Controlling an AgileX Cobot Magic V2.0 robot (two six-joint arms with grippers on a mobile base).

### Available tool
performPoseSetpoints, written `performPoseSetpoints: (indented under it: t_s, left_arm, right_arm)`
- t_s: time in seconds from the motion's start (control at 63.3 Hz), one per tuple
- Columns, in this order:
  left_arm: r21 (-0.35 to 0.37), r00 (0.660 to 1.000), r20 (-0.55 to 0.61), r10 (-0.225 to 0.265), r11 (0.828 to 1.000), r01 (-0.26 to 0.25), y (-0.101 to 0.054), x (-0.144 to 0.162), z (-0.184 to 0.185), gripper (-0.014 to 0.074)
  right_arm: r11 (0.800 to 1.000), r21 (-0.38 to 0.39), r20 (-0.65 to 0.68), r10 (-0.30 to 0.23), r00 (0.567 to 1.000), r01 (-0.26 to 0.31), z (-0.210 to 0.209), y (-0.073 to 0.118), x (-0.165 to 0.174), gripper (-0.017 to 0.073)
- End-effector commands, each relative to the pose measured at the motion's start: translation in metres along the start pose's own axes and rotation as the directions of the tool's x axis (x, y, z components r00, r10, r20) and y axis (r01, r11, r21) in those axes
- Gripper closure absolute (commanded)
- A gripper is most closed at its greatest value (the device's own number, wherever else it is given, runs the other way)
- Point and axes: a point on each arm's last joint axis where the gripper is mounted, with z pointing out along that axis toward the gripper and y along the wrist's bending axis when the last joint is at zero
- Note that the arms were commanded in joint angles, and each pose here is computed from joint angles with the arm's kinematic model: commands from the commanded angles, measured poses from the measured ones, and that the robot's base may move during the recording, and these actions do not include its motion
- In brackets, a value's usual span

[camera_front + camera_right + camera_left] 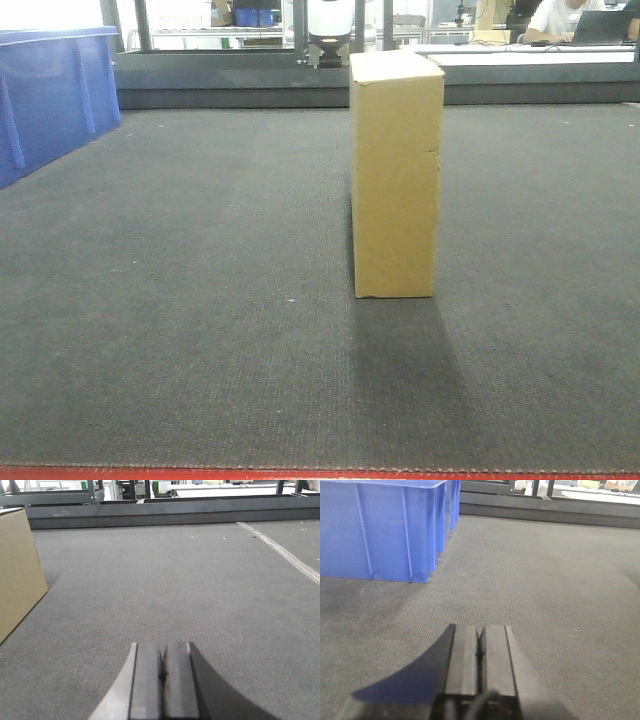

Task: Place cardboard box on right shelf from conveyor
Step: 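Reach the right gripper toward the upright tan cardboard box on the belt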

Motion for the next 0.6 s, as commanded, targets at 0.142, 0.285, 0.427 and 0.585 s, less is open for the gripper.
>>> performPoseSetpoints:
  t_s: [0.142,0.285,0.427,0.585]
  left_arm:
    - [-0.001,0.996,0.091,-0.010,1.000,0.010,0.0001,-0.0085,-0.0014,0.0713]
    - [-0.001,0.996,0.091,-0.010,1.000,0.010,0.0001,-0.0085,-0.0014,0.0713]
    - [-0.001,0.996,0.091,-0.010,1.000,0.010,0.0001,-0.0085,-0.0014,0.0713]
    - [-0.001,0.996,0.091,-0.010,1.000,0.010,0.0001,-0.0085,-0.0014,0.0713]
  right_arm:
    - [1.000,-0.011,0.107,-0.009,0.994,0.011,-0.0017,0.0011,-0.0102,0.0503]
    - [1.000,-0.011,0.107,-0.009,0.994,0.011,-0.0017,0.0011,-0.0102,0.0503]
    - [1.000,-0.011,0.107,-0.009,0.994,0.011,-0.0017,0.0011,-0.0102,0.0503]
    - [1.000,-0.011,0.107,-0.009,0.994,0.011,-0.0017,0.0011,-0.0102,0.0503]
